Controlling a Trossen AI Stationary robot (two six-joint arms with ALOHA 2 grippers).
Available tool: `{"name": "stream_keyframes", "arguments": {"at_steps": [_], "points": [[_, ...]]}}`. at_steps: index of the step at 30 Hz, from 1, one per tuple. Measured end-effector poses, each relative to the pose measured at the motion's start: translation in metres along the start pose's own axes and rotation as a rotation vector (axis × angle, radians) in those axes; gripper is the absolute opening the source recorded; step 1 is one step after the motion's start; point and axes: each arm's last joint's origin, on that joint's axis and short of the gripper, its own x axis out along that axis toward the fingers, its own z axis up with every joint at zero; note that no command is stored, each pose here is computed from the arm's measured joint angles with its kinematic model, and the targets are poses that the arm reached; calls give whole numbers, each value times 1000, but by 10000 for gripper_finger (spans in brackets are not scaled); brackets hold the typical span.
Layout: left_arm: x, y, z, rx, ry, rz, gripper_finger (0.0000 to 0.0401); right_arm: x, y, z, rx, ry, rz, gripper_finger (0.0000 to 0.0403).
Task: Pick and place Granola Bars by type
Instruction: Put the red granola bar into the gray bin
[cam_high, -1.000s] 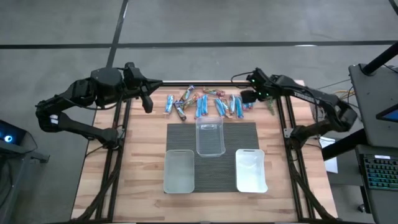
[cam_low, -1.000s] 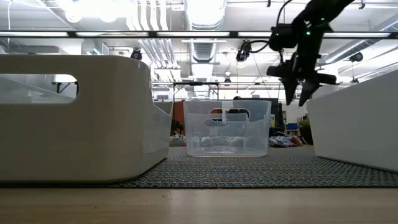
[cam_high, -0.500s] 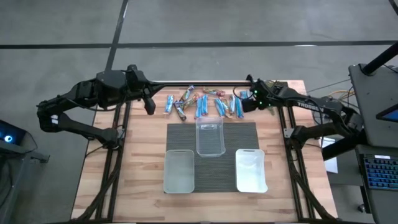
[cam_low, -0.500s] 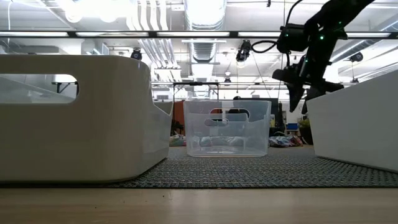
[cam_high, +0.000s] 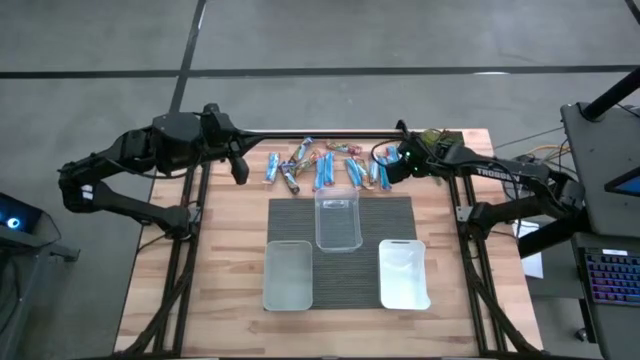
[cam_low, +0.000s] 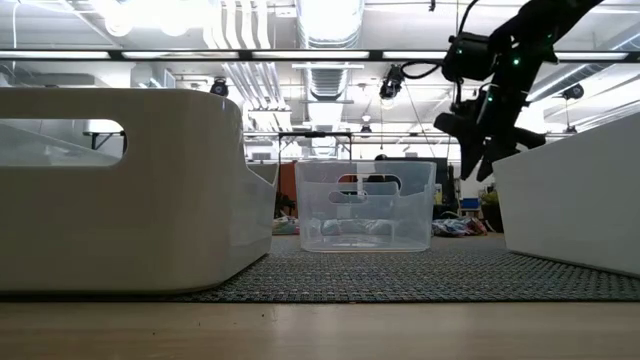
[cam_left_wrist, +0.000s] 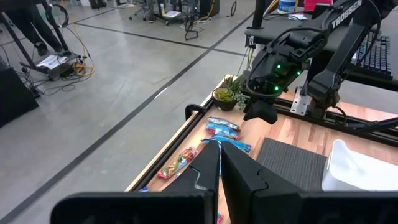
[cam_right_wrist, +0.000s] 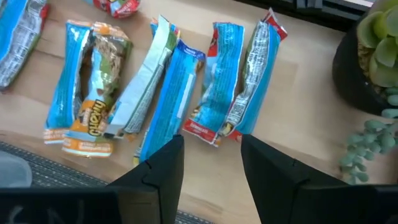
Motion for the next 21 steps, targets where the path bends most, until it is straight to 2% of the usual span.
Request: {"name": "stream_keyframes", "arguments": {"at_steps": [9, 21], "points": [[-3, 1, 0, -16, -7, -1, 0, 10, -6, -15, -3, 67, -9, 150], [-5, 2, 1, -17, -13, -2, 0, 8, -1, -17, -79, 175, 159, 150]]}}
